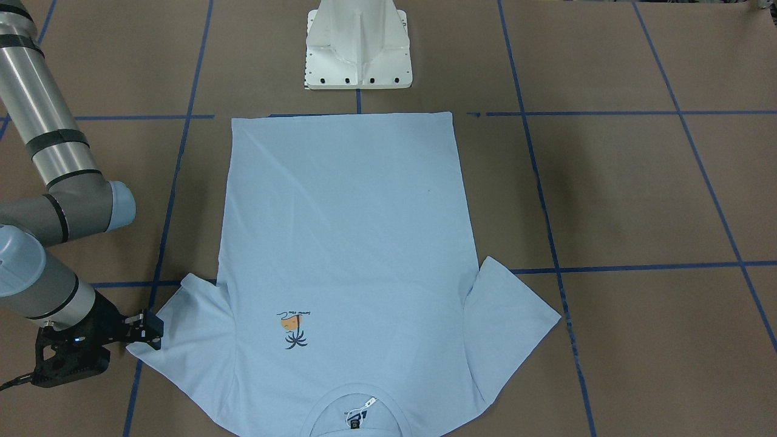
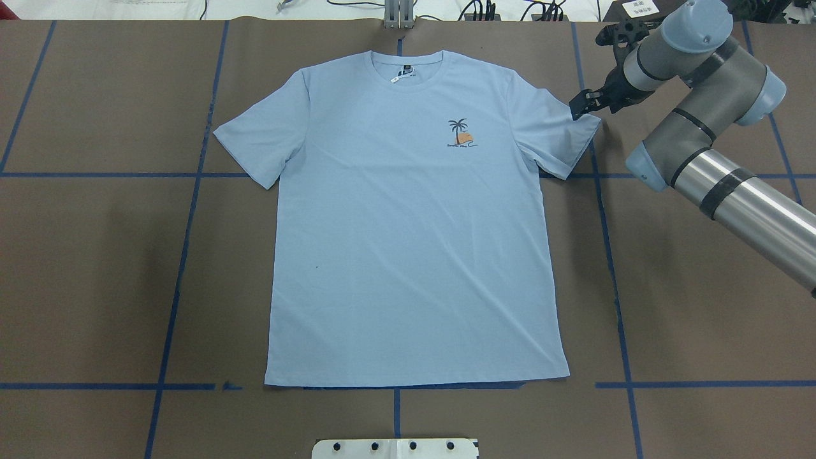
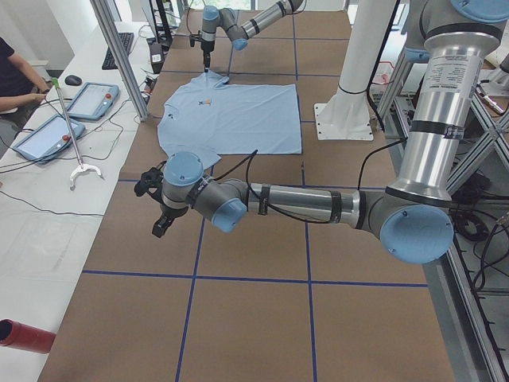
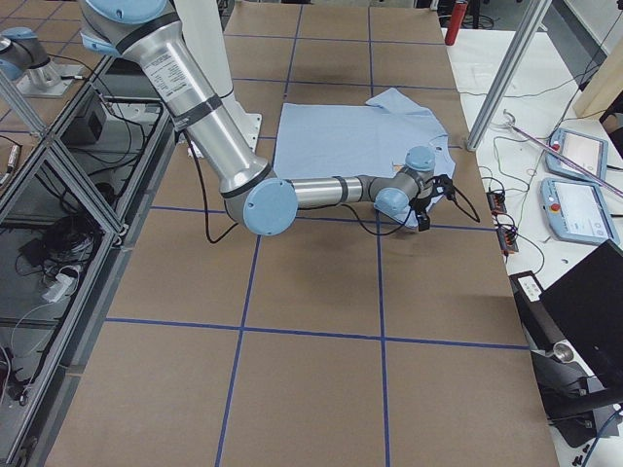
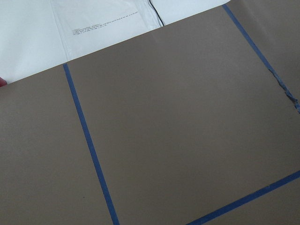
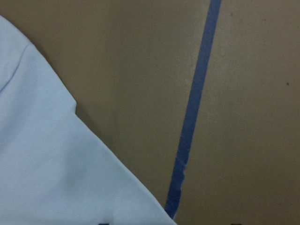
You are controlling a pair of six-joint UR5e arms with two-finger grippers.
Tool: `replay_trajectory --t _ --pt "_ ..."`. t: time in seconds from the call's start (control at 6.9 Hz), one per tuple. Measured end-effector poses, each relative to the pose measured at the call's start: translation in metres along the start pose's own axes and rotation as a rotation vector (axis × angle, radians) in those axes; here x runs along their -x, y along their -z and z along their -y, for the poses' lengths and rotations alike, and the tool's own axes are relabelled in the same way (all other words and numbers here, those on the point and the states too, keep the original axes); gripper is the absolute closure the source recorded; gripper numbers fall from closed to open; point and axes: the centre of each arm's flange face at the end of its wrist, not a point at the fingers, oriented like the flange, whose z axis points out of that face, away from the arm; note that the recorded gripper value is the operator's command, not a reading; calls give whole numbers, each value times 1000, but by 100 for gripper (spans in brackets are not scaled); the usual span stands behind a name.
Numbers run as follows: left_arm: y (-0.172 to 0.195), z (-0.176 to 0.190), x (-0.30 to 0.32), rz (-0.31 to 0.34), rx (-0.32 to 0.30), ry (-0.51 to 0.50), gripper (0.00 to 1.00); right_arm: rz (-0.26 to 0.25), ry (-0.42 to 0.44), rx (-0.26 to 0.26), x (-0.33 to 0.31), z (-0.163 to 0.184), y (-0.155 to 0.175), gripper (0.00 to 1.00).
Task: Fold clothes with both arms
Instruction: 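Move the right gripper toward the shirt's sleeve nearest it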
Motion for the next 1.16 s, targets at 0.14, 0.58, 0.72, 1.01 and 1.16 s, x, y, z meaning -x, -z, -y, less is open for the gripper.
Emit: replay_trajectory --t 0.14,0.58,0.72,1.01,1.16 --pt "0 0 0 0 0 0 1 -4 -4 6 -3 -1 -3 25" --pt "-1 0 1 -2 3 3 1 -2 -2 25 -1 -8 -10 85" --pt "-1 -1 -1 -16 4 4 1 -2 2 30 2 -11 -13 98" --pt "0 0 -6 -57 6 8 1 -2 15 32 2 -11 -13 100" --pt "1 2 -7 -65 5 21 1 2 26 31 6 -10 -12 100"
